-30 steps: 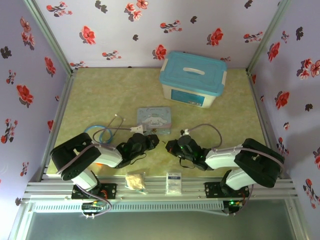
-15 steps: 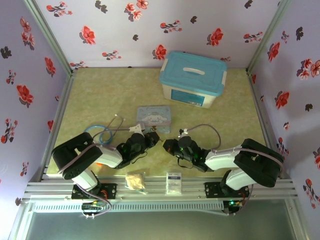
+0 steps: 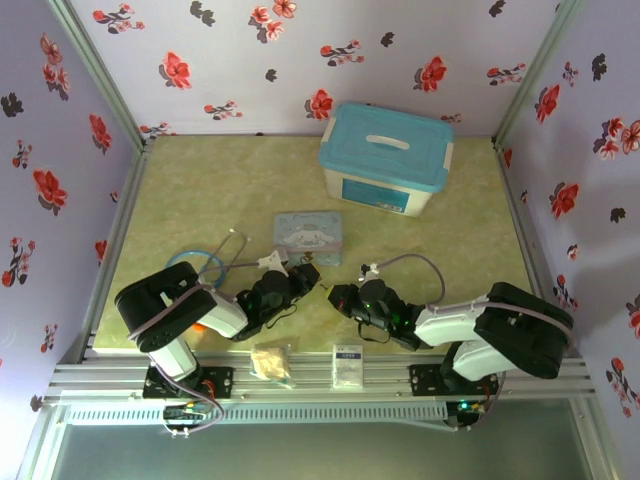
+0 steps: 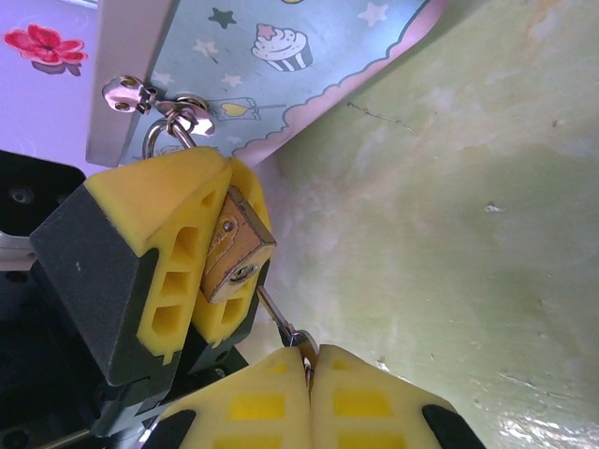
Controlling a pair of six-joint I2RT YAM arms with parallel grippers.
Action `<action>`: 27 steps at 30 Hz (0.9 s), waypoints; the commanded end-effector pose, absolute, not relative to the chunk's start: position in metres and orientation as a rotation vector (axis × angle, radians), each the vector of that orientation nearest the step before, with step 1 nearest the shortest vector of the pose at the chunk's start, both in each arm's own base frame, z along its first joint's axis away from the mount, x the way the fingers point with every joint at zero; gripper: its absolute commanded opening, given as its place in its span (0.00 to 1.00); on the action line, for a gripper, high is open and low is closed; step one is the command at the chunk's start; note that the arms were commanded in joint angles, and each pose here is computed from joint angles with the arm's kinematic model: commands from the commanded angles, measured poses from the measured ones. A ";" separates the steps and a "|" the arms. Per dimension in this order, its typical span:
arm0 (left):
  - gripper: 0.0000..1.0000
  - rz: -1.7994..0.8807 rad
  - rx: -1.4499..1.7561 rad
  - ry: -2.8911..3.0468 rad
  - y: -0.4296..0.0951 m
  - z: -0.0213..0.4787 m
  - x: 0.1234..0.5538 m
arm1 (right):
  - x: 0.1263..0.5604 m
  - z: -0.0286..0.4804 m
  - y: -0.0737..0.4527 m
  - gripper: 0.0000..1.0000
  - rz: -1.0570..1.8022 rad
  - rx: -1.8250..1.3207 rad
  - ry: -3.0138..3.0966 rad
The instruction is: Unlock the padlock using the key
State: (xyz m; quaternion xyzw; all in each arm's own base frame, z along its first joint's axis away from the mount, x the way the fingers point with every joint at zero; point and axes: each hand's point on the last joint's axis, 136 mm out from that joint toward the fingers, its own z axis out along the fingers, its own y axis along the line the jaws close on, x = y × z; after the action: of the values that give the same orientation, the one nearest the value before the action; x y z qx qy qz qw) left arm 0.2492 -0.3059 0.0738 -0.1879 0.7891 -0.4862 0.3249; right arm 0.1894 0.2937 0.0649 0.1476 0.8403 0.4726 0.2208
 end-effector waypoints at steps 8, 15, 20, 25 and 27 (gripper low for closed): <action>0.00 -1.351 -0.504 1.951 -0.314 0.103 0.254 | 0.196 0.075 0.294 0.00 1.326 0.435 2.234; 0.00 -1.371 -0.498 1.942 -0.318 0.107 0.253 | 0.201 0.079 0.297 0.00 1.296 0.415 2.229; 0.00 -1.358 -0.510 1.929 -0.313 0.108 0.253 | 0.198 0.073 0.292 0.00 1.292 0.434 2.240; 0.00 -1.368 -0.504 1.913 -0.316 0.115 0.256 | 0.197 0.076 0.301 0.00 1.309 0.407 2.249; 0.00 -1.370 -0.505 1.912 -0.317 0.115 0.256 | 0.198 0.077 0.304 0.00 1.319 0.397 2.243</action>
State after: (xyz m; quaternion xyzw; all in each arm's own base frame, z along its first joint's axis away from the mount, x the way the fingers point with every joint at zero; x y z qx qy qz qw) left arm 0.2490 -0.3063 0.0773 -0.1960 0.7825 -0.4879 0.3335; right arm 0.1947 0.2961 0.0705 0.1539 0.8302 0.4786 0.2409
